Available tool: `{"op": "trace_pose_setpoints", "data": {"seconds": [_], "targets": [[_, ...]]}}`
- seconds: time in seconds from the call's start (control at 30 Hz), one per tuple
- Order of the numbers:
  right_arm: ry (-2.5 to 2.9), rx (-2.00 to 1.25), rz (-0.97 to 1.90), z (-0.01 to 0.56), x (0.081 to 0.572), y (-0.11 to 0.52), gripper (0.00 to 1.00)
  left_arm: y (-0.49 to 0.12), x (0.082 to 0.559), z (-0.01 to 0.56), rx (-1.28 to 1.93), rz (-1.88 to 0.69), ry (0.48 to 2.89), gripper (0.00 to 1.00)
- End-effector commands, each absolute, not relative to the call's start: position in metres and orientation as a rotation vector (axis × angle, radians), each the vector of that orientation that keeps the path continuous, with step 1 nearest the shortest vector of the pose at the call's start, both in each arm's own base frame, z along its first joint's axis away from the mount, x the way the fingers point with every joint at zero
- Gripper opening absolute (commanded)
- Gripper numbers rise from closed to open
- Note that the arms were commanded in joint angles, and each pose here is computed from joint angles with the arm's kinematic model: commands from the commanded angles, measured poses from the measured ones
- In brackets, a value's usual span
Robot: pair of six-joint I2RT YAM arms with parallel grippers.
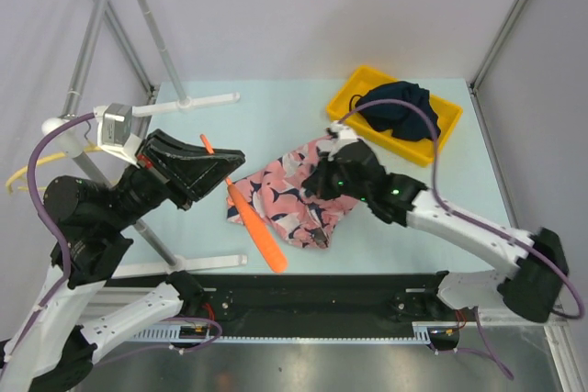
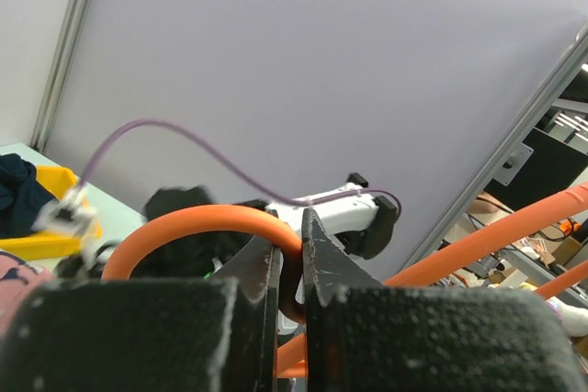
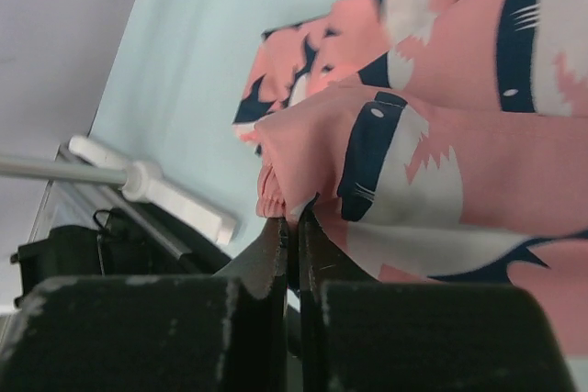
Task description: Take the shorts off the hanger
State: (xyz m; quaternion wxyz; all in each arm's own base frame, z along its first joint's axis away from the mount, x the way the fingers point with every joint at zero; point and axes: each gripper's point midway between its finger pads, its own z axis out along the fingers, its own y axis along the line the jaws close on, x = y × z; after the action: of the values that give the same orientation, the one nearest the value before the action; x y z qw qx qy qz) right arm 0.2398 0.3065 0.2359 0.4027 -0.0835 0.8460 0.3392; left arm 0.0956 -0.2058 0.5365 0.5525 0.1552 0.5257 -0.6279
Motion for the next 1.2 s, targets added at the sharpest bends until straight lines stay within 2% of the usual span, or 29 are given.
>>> {"op": "trace_pose_setpoints", "data": {"seconds": [0.0,0.17,0.27,0.3,0.4,0.47,0.57,0.63,0.67,0.73,0.77,0.83,1.0,1.17], "targets": [[2.031,-0.318,1.172,0.251,0.221,0.386,0.00,-0.199,0.094,0.544,0.356,-1.467,1.217,0.00],[2.150,-0.367,1.246,0.199,0.226,0.432,0.00,-0.206,0.098,0.540,0.355,-1.485,1.233,0.01],[2.239,-0.426,1.267,0.170,0.222,0.444,0.08,-0.209,0.099,0.537,0.359,-1.494,1.248,0.00],[2.255,-0.449,1.282,0.166,0.218,0.446,0.19,-0.209,0.099,0.537,0.358,-1.494,1.246,0.00],[2.307,-0.447,1.216,0.155,0.221,0.437,0.39,-0.206,0.099,0.537,0.355,-1.480,1.242,0.00],[2.349,-0.446,1.151,0.152,0.219,0.425,0.46,-0.206,0.100,0.536,0.354,-1.471,1.247,0.00],[2.342,-0.456,1.070,0.169,0.214,0.405,0.63,-0.205,0.099,0.536,0.358,-1.467,1.245,0.00],[2.286,-0.484,1.066,0.197,0.207,0.392,0.69,-0.206,0.099,0.536,0.364,-1.467,1.246,0.00],[2.299,-0.485,1.022,0.200,0.203,0.381,0.76,-0.206,0.099,0.536,0.366,-1.468,1.246,0.00],[2.257,-0.470,0.983,0.222,0.200,0.360,0.86,-0.206,0.098,0.536,0.368,-1.471,1.243,0.00],[2.286,-0.429,0.898,0.219,0.203,0.343,0.97,-0.207,0.099,0.536,0.369,-1.473,1.243,0.00],[2.273,-0.341,0.827,0.230,0.213,0.317,1.00,-0.208,0.097,0.536,0.372,-1.482,1.239,0.00],[2.362,-0.110,0.646,0.208,0.247,0.248,1.00,-0.210,0.096,0.535,0.380,-1.503,1.236,0.00],[2.369,-0.024,0.698,0.188,0.269,0.230,1.00,-0.210,0.096,0.535,0.380,-1.505,1.241,0.00]]}}
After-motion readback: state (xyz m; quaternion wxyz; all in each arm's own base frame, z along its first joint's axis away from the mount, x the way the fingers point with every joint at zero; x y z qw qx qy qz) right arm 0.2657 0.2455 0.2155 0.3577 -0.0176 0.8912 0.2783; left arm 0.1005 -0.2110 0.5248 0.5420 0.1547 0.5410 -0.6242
